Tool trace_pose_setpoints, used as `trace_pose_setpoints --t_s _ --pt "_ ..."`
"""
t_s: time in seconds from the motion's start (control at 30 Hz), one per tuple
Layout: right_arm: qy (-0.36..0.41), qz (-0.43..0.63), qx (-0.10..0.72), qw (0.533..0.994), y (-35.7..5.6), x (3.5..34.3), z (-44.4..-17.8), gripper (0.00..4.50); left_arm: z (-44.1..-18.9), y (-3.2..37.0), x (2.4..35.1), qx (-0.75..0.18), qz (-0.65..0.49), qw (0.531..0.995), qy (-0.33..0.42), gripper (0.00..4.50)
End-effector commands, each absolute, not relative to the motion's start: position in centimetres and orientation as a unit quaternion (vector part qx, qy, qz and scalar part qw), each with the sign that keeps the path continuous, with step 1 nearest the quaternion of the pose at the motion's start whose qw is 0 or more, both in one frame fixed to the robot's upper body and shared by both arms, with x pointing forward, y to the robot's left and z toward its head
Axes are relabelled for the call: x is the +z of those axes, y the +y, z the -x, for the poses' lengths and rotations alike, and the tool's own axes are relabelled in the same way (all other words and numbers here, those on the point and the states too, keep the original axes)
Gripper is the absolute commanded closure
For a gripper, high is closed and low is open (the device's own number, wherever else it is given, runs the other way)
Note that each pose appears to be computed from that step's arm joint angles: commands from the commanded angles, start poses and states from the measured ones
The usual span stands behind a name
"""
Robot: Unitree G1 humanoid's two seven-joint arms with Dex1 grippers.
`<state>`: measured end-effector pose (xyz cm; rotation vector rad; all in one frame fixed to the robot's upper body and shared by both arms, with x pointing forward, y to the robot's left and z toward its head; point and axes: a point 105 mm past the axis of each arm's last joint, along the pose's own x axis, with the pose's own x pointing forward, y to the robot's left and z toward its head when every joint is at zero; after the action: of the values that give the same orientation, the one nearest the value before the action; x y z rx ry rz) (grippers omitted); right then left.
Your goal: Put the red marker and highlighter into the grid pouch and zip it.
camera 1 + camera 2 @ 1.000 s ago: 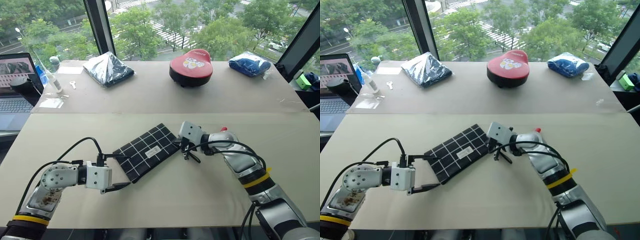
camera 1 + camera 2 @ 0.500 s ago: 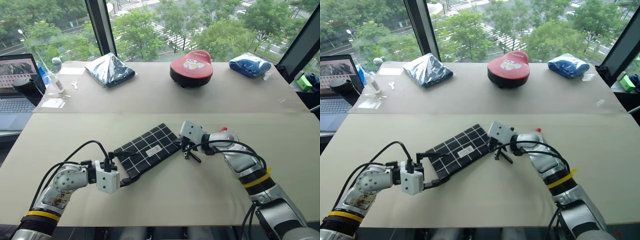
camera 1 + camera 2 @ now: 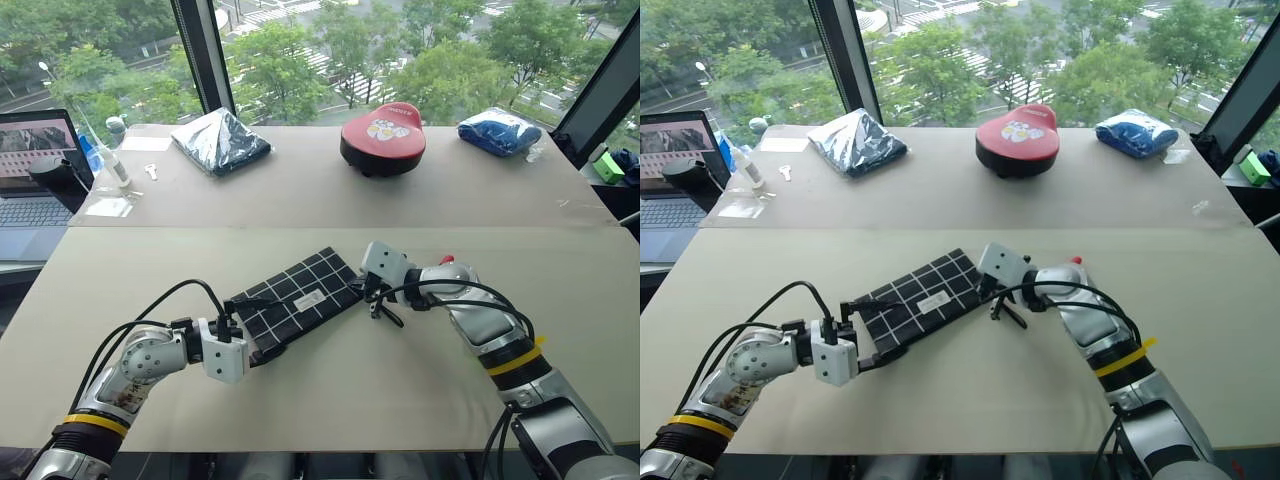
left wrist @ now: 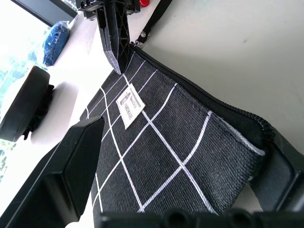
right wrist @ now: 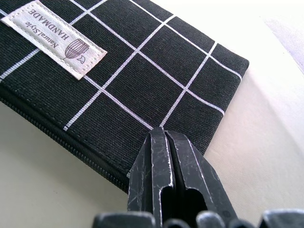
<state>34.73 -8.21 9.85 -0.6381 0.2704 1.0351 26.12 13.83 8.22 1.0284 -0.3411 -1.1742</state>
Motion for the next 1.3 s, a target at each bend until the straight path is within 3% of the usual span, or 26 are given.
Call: trace_pose_setpoints --t_s 0.03,0.33,0.53,0.63,0.77,0.97,1.17,1.3 --pt "0.122 0.295 0.475 0.820 -8.8 10.3 -34.9 4.50 -26.2 13.7 6.4 -0.545 -0.461 0.692 -0.112 0.90" --pt "0.123 0.294 0.472 0.822 -9.0 10.3 -34.9 4.50 -26.2 13.9 6.3 -0.551 -0.448 0.696 -0.100 4.39" --pt "0.122 0.282 0.474 0.825 -8.9 10.2 -34.9 4.50 -26.9 14.1 7.2 -0.530 -0.436 0.720 -0.107 4.45" --pt "0.109 0.219 0.449 0.859 -9.1 11.6 -35.9 4.50 -26.9 14.3 7.1 -0.532 -0.435 0.720 -0.103 4.45" --pt "0.086 0.099 0.374 0.918 -10.8 15.3 -38.4 3.26 -27.2 14.5 7.5 -0.517 -0.419 0.739 -0.106 4.50" --pt "0.094 -0.002 0.407 0.908 -12.4 18.8 -36.8 1.36 -28.4 14.2 9.3 -0.477 -0.352 0.796 -0.122 4.50" --pt "0.085 0.034 0.438 0.895 -14.4 19.7 -34.5 1.36 -29.1 13.5 12.5 -0.463 -0.247 0.840 -0.137 4.50" --pt "0.116 0.079 0.443 0.886 -14.4 17.7 -33.3 1.36 -28.6 13.5 12.9 -0.482 -0.218 0.840 -0.123 4.50"
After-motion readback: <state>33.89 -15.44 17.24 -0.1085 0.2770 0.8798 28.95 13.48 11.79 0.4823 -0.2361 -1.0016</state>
